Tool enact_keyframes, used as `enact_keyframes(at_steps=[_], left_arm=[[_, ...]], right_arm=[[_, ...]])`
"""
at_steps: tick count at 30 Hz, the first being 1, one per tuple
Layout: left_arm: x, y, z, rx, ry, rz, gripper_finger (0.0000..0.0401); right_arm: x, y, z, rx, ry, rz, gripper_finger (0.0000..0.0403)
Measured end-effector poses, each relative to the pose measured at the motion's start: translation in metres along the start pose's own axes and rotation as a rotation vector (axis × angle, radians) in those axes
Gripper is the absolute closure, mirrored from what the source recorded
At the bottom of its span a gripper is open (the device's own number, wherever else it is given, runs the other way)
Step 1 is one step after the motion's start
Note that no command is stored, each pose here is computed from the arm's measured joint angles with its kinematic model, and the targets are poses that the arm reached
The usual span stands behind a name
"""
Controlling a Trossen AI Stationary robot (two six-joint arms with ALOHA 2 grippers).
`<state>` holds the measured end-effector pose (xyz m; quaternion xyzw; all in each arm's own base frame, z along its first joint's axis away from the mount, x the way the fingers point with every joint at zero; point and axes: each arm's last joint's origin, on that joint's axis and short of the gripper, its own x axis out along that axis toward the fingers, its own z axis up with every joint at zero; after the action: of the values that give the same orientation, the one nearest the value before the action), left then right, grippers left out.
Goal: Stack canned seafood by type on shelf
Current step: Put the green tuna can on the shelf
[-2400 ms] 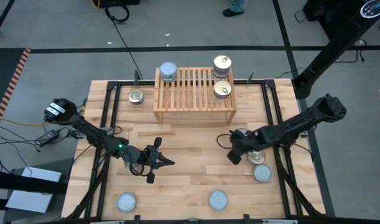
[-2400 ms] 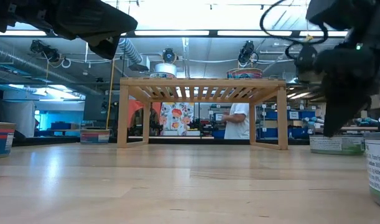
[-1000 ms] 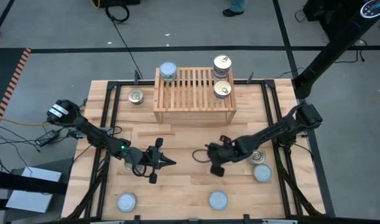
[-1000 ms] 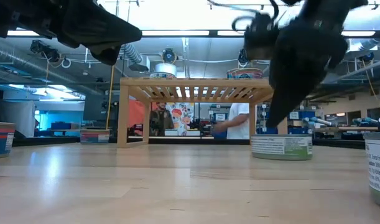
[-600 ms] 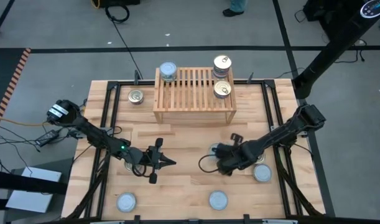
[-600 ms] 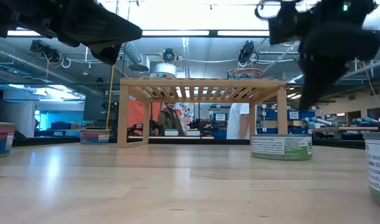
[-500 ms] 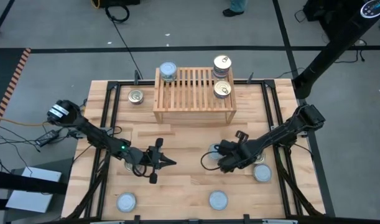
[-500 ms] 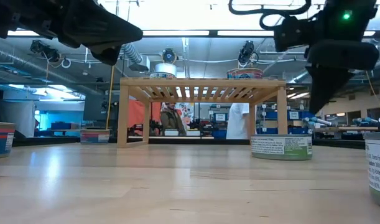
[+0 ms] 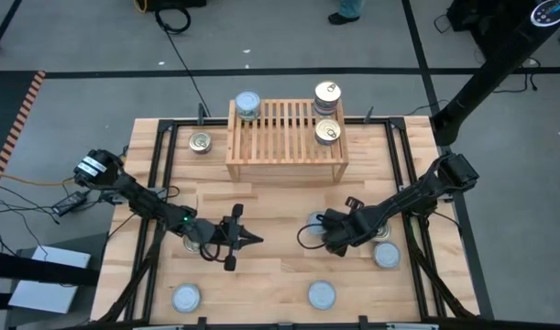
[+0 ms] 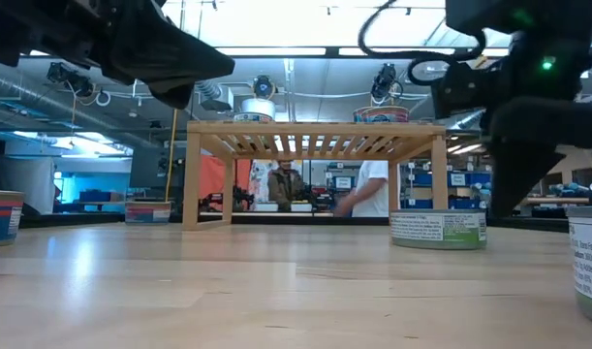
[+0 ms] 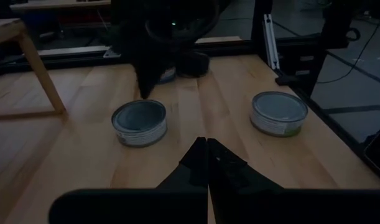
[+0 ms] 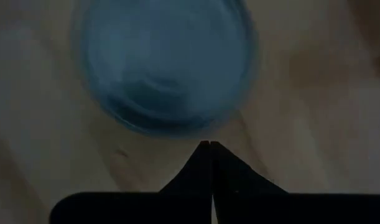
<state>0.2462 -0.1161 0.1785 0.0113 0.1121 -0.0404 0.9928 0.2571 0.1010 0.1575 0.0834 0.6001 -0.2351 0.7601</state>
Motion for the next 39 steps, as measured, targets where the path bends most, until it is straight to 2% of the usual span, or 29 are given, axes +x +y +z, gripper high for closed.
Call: enact_keyframes(at_steps=[6, 21, 25, 30, 35, 39], left_arm=[[0.002, 0.006, -0.002, -0.005, 0.017, 0.023, 0.04], [0.009, 0.021, 0.001, 0.011, 0.039, -0.001, 0.04], [0.023, 0.016, 0.009, 0.048, 0.049, -0.03, 0.04], [0.054, 0.012, 0.011, 0.135, 0.133, -0.049, 0.04], [0.083, 0.014, 0.013, 0.165, 0.168, -0.13, 0.04], [0.105, 0.018, 0.013, 0.17, 0.231, -0.145, 0.0398]], right_arm=[[0.005, 0.009, 0.011, -0.026, -0.095, 0.144, 0.0398], [0.001, 0.021, 0.03, -0.108, -0.274, 0.295, 0.0398], [-0.001, 0.023, 0.03, -0.15, -0.289, 0.3, 0.0398], [-0.017, 0.029, 0.02, -0.201, -0.277, 0.309, 0.0398], [-0.031, 0.029, 0.0, -0.195, -0.248, 0.261, 0.0398], [-0.04, 0.028, -0.013, -0.166, -0.243, 0.222, 0.0398]])
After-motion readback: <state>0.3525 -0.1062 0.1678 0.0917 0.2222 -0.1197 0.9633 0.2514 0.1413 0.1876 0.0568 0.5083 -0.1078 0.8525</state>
